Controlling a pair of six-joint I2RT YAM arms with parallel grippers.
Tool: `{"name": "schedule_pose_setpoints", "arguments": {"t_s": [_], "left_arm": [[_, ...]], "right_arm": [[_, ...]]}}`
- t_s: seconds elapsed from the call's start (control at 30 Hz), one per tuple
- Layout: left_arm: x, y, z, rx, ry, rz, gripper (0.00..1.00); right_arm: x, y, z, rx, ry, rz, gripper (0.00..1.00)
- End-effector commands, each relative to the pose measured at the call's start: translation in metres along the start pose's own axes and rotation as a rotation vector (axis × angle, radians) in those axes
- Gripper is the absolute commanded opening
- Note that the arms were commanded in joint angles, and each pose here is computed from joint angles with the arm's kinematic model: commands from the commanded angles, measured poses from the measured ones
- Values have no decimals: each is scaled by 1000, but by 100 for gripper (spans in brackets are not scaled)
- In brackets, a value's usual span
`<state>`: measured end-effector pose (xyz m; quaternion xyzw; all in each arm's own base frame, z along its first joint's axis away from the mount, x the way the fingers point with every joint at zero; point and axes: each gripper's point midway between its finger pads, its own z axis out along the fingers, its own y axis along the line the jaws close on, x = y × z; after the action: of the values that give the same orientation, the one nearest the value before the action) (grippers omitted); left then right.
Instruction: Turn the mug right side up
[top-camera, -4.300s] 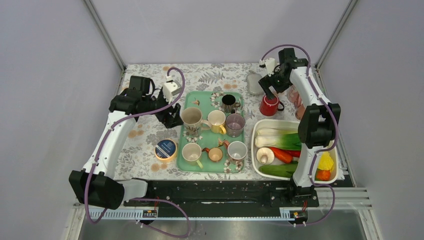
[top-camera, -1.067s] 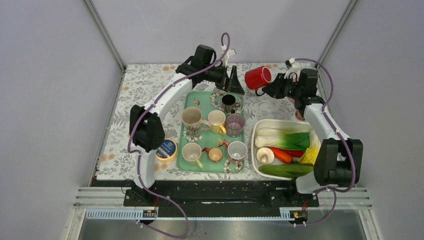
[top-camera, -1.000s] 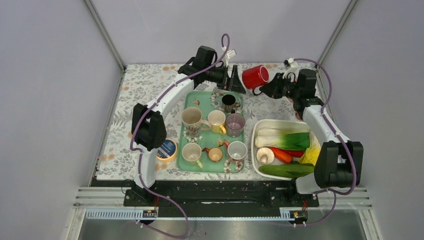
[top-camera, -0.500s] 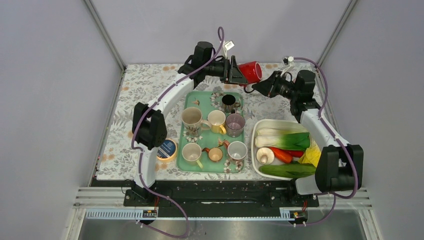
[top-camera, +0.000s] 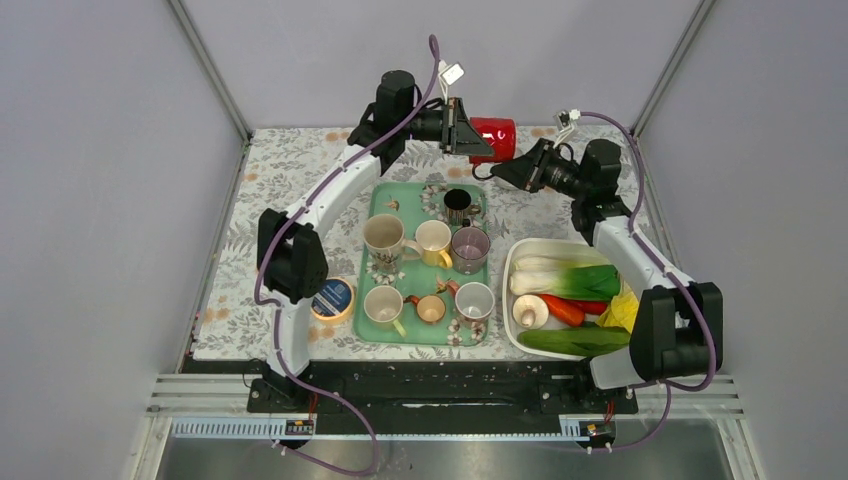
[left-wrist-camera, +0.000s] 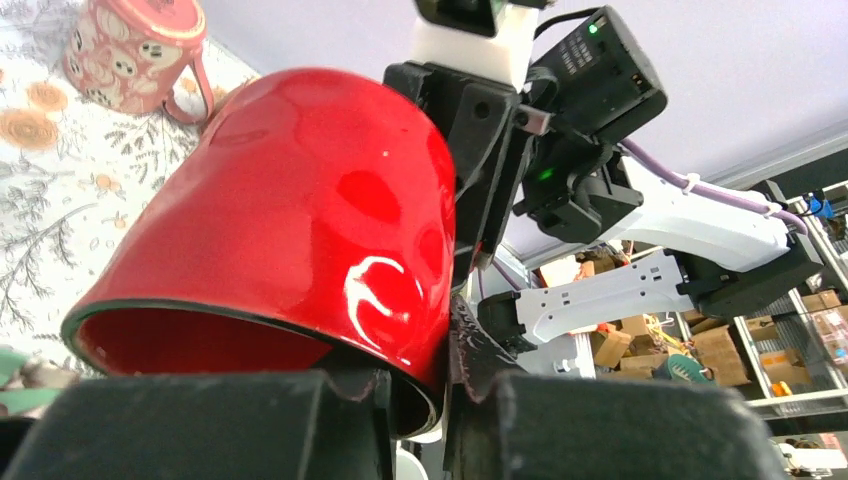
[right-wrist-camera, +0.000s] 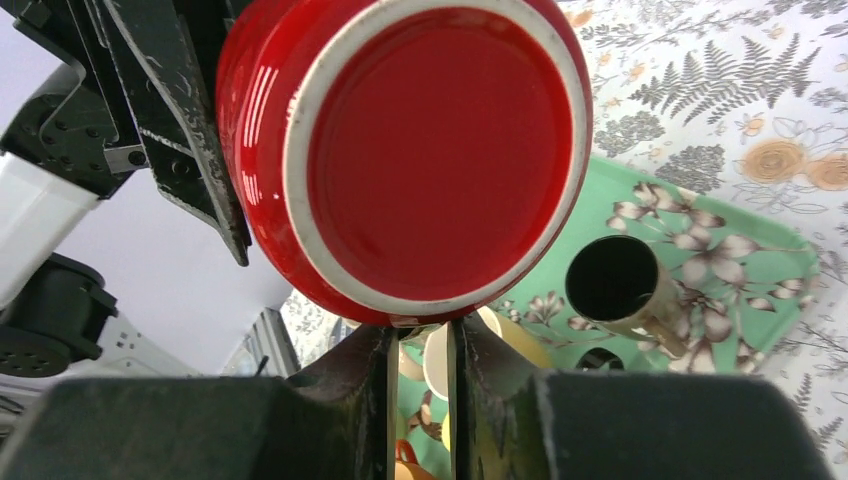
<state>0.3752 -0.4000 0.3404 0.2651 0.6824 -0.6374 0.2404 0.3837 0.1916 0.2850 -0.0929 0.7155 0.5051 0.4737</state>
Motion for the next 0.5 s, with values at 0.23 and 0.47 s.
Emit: {"name": "schedule_pose_setpoints", "arguments": {"t_s": [0.23, 0.47], "left_arm": [[-34, -11, -40, -224, -57, 168, 0], [-67, 57, -138, -738, 39, 610, 0]], "right_arm": [[-4, 24, 14, -73, -1, -153, 95], [5, -6, -7, 173, 105, -245, 99]]}}
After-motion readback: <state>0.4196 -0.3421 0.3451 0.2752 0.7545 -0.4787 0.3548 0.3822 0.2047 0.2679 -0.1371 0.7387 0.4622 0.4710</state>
